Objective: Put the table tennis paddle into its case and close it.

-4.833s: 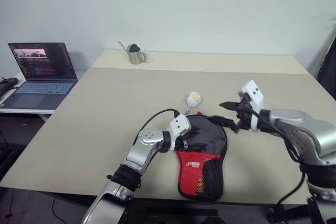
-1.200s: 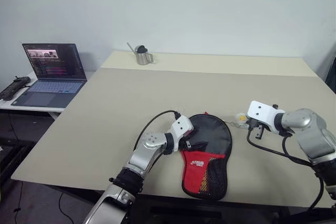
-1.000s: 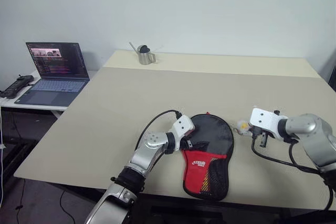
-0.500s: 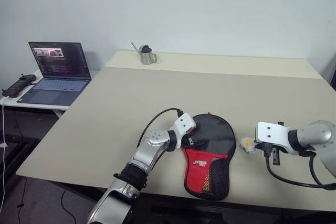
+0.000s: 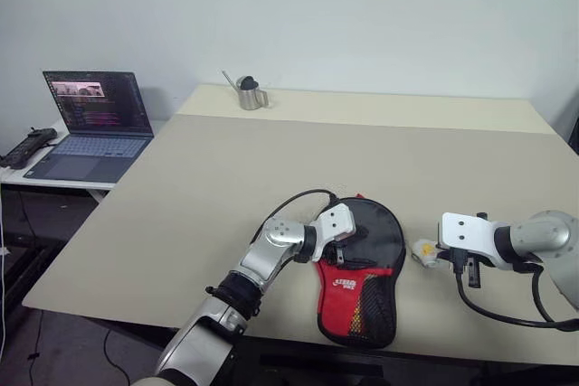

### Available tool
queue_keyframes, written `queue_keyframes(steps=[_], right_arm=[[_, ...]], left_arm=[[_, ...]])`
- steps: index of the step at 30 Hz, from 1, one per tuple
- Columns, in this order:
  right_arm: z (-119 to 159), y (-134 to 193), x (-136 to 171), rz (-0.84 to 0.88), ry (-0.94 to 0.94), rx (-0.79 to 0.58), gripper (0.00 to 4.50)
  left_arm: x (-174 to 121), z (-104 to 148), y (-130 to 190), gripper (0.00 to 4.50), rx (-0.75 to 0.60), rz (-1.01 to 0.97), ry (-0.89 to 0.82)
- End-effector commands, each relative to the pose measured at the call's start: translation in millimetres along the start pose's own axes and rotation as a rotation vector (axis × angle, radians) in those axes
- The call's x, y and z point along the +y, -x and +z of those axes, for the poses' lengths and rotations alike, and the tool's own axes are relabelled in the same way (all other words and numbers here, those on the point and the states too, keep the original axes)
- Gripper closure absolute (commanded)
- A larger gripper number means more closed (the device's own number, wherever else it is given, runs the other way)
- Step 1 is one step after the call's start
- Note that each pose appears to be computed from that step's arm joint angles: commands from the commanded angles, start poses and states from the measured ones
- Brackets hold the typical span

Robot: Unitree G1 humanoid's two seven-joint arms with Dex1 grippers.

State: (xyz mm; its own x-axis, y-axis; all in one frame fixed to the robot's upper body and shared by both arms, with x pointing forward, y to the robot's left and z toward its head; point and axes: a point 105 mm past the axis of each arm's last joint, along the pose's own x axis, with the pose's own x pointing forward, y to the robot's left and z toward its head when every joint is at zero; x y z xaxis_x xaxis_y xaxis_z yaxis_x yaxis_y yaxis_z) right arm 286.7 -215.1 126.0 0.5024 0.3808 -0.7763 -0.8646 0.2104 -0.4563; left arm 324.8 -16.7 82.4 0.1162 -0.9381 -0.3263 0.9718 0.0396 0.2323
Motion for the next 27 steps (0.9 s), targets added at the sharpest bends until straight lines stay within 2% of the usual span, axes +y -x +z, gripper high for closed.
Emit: queue_keyframes(steps=[1,17,27], right_arm=[[3,3,-2,-0.016,0.001,-0.009,4.49],[1,17,28,0.053,-0.026,0.014,4.49],[6,35,75,0.187,-0.071,0.014,4.49]], left_arm=[[-14,-17,-9,0.85,0.067,-0.063,0.001],[-21,-28,-28,0.85,0.118,-0.094,-0.045],[-23,-30,-36,0.85,0.127,-0.112,-0.044]])
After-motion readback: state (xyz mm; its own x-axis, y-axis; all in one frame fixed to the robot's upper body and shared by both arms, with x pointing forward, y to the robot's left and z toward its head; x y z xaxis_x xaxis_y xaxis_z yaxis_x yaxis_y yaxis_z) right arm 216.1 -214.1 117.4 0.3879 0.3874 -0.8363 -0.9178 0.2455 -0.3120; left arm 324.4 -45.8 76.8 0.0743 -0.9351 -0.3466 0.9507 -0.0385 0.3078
